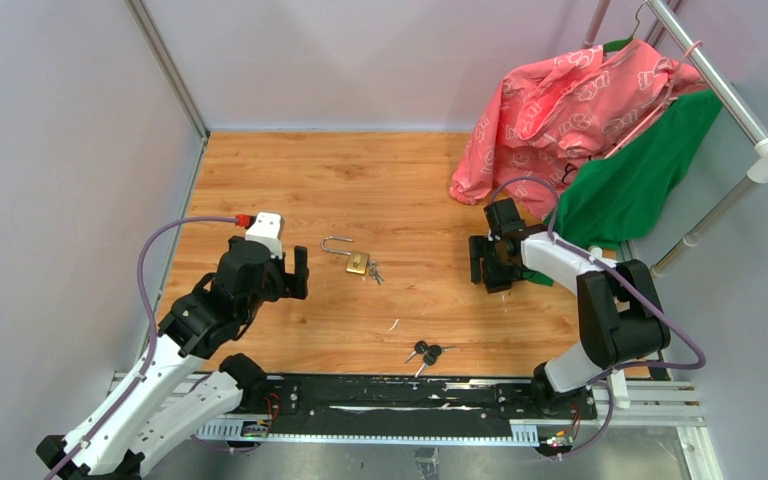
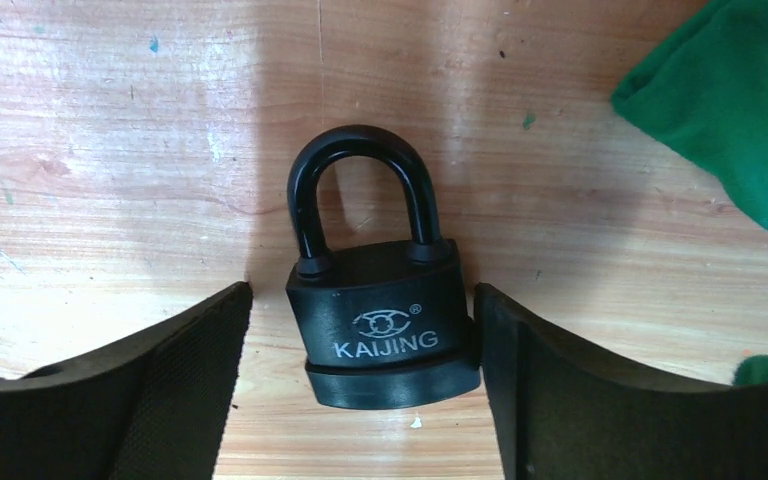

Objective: Unlock with the key

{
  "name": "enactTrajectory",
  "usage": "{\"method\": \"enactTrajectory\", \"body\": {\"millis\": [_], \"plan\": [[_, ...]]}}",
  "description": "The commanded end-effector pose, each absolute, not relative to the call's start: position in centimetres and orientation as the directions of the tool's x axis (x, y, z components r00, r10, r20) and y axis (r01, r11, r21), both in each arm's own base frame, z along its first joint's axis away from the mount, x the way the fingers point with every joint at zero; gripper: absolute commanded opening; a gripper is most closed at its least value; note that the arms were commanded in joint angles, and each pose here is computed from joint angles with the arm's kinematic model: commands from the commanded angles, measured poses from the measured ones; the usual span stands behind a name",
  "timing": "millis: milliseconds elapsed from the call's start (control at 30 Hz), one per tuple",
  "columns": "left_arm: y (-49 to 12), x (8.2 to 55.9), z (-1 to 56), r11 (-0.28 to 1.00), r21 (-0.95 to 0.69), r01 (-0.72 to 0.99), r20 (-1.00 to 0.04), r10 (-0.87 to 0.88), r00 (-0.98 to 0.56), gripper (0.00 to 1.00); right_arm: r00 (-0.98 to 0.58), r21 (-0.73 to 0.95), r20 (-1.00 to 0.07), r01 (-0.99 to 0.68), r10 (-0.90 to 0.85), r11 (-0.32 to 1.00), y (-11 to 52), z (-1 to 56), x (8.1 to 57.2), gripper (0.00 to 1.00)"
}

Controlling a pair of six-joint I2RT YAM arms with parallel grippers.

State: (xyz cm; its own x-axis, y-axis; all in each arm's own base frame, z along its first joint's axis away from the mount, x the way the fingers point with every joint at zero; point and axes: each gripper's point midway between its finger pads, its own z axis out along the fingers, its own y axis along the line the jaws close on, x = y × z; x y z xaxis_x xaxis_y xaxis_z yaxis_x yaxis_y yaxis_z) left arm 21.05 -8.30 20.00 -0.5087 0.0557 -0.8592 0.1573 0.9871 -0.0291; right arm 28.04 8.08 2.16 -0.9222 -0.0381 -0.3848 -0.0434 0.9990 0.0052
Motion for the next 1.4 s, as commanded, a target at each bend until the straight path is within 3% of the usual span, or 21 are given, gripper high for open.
{"method": "enactTrajectory", "body": {"millis": [0, 167, 400, 500, 633, 900, 1367], "plan": [[-8.6, 21.4, 19.9, 0.986, -0.03, 0.166, -0.86, 0.059, -0.506, 0.98, -0.93, 0.005, -0.365, -0.039, -0.034, 0.999, 7.6, 2.0, 27.5, 0.81], [-8.6, 21.4, 19.7, 0.986, -0.025, 0.166, -0.857, 0.065, -0.512, 0.97, -0.94, 0.139, -0.34, -0.085, -0.033, 0.987, 10.1, 1.8, 26.4, 0.52], [-8.7, 21.5, 19.6, 0.985, -0.024, 0.168, -0.854, 0.067, -0.516, 0.97, -0.94, 0.477, -0.34, -0.17, 0.003, 0.862, 17.0, 4.3, 25.3, 0.39], [-8.8, 21.5, 19.6, 0.985, -0.027, 0.17, -0.853, 0.066, -0.518, 0.97, -0.924, 0.607, -0.382, -0.263, -0.015, 0.75, 20.4, 7.1, 25.1, 0.37], [-8.8, 21.6, 19.5, 0.986, -0.022, 0.166, -0.849, 0.069, -0.524, 0.97, -0.911, 0.649, -0.407, -0.342, -0.069, 0.68, 23.3, 8.9, 24.7, 0.37], [-8.9, 21.6, 19.6, 0.985, -0.029, 0.169, -0.85, 0.065, -0.522, 0.97, -0.924, 0.792, -0.365, -0.373, -0.114, 0.483, 28.4, 10.2, 23.1, 0.35], [-8.9, 21.7, 19.9, 0.991, -0.073, 0.114, -0.846, -0.001, -0.533, 0.95, -0.902, 0.792, -0.365, -0.431, -0.23, 0.431, 32.5, 10.2, 21.3, 0.34]]}}
